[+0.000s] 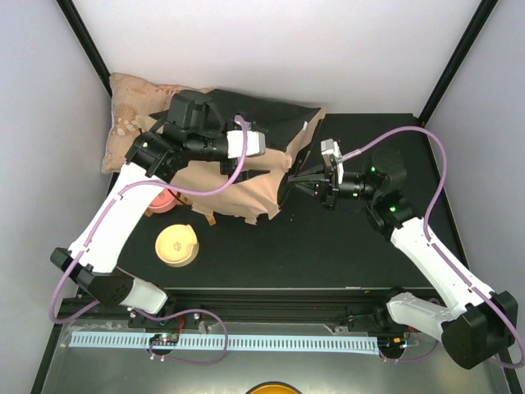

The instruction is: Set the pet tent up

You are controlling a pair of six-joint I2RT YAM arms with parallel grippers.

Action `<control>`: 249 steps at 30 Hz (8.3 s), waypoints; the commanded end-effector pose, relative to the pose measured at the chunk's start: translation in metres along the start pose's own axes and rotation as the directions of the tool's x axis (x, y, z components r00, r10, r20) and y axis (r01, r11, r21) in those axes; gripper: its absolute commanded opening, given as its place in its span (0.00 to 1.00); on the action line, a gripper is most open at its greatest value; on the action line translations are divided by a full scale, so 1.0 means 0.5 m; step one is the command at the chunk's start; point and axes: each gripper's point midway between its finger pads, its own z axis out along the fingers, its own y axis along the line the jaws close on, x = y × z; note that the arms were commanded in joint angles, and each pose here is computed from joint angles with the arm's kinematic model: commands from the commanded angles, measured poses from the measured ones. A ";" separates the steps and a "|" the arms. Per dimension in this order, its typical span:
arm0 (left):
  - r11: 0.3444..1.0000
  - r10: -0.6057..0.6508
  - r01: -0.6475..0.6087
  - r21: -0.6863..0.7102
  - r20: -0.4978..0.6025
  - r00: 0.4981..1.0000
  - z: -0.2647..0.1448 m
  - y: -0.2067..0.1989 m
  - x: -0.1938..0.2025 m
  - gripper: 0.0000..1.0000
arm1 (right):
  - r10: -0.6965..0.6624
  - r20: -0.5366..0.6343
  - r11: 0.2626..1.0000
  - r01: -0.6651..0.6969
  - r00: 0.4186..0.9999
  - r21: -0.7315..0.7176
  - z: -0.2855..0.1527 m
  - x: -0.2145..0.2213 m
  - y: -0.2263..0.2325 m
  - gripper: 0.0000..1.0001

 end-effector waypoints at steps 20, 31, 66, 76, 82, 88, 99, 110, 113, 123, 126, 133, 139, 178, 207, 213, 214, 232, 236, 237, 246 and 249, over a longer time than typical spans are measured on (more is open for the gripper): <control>0.921 0.088 -0.086 0.379 0.012 0.996 0.088 -0.073 0.021 0.04 | 0.113 -0.112 0.993 -0.117 0.987 -0.034 -0.002 0.067 0.022 0.01; 0.962 -0.130 0.079 0.260 0.186 0.974 0.050 -0.070 -0.084 0.01 | 0.180 -0.193 0.983 -0.185 0.964 -0.006 -0.020 0.133 0.036 0.01; 0.849 -0.499 0.404 0.341 0.263 0.826 0.004 -0.128 -0.111 0.02 | 0.186 -0.288 0.982 -0.171 0.939 0.077 0.017 0.174 0.013 0.01; 0.879 -0.428 0.325 0.350 0.275 0.861 -0.025 -0.171 -0.110 0.02 | 0.179 -0.280 0.984 -0.168 0.943 0.064 0.017 0.165 0.020 0.01; 0.874 -0.434 0.340 0.348 0.243 0.867 -0.008 -0.173 -0.094 0.02 | 0.158 -0.281 0.987 -0.150 0.947 0.051 0.015 0.155 0.034 0.01; 0.875 -0.432 0.350 0.335 0.210 0.877 0.005 -0.174 -0.078 0.02 | 0.141 -0.272 0.990 -0.131 0.952 0.055 0.009 0.144 0.043 0.01; 0.862 -0.440 0.387 0.326 0.107 0.891 0.040 -0.182 -0.036 0.02 | 0.115 -0.259 0.993 -0.101 0.959 0.065 0.003 0.124 0.050 0.01; 0.877 -0.367 0.316 0.362 0.082 0.926 0.032 -0.223 -0.031 0.02 | 0.098 -0.213 0.990 -0.073 0.972 0.119 0.001 0.092 0.040 0.01; 0.900 -0.376 0.344 0.269 0.075 0.924 0.035 -0.189 -0.029 0.30 | 0.073 -0.166 0.988 -0.049 0.983 0.145 -0.005 0.065 0.043 0.01; 0.960 -0.221 0.279 -0.023 0.549 0.806 -0.225 -0.161 -0.203 0.98 | -0.062 0.208 0.923 -0.023 0.976 0.385 -0.075 -0.176 0.050 0.01; 0.939 -0.243 0.341 -0.046 0.611 0.753 -0.279 -0.169 -0.210 0.98 | -0.116 0.334 0.907 -0.037 0.935 0.419 -0.108 -0.275 0.078 0.01; 0.826 -0.486 0.561 0.056 0.575 0.658 -0.251 -0.177 -0.150 0.95 | -0.191 0.613 0.880 -0.143 0.767 0.453 -0.214 -0.469 0.151 0.01; 0.823 -0.530 0.553 0.133 0.529 0.662 -0.169 -0.215 -0.094 0.91 | -0.190 0.734 0.906 -0.172 0.652 0.386 -0.246 -0.525 0.177 0.01; 0.849 -0.437 0.519 -0.098 0.419 0.796 0.051 -0.180 0.101 0.38 | 0.006 0.860 0.951 -0.268 0.510 0.152 -0.278 -0.499 0.195 0.01; 0.872 -0.399 0.480 -0.101 0.421 0.814 0.010 -0.183 0.068 0.02 | -0.039 0.842 0.939 -0.269 0.539 0.215 -0.275 -0.488 0.182 0.18; 0.781 -0.499 0.601 -0.172 0.409 0.764 -0.029 -0.124 0.051 0.01 | -0.109 0.733 0.882 -0.275 0.672 0.383 -0.248 -0.428 0.131 0.63; 0.763 -0.512 0.617 -0.193 0.401 0.759 -0.034 -0.112 0.049 0.02 | -0.109 0.711 0.885 -0.259 0.695 0.388 -0.240 -0.420 0.131 0.66; 0.571 -0.580 0.684 -0.454 0.367 0.727 -0.296 0.004 -0.079 0.02 | -0.298 0.221 0.693 0.052 0.928 0.719 -0.223 -0.312 0.072 0.90; 0.620 -0.678 0.731 -0.285 0.276 0.682 -0.276 -0.058 -0.103 0.02 | -0.200 0.102 0.547 0.025 0.974 0.837 -0.208 -0.244 -0.066 0.90; 0.621 -0.701 0.750 -0.228 0.267 0.661 -0.269 -0.073 -0.113 0.02 | -0.178 0.076 0.537 0.032 0.981 0.843 -0.196 -0.230 -0.091 0.90; 0.514 -0.842 0.788 0.338 0.377 0.387 -0.265 -0.108 -0.278 0.05 | -0.204 0.050 0.470 0.053 0.978 0.881 -0.149 -0.271 -0.197 0.90; 0.383 -0.891 0.828 0.410 0.399 0.215 -0.243 -0.058 -0.275 0.06 | -0.244 0.031 0.404 0.072 0.969 0.912 -0.168 -0.286 -0.207 0.91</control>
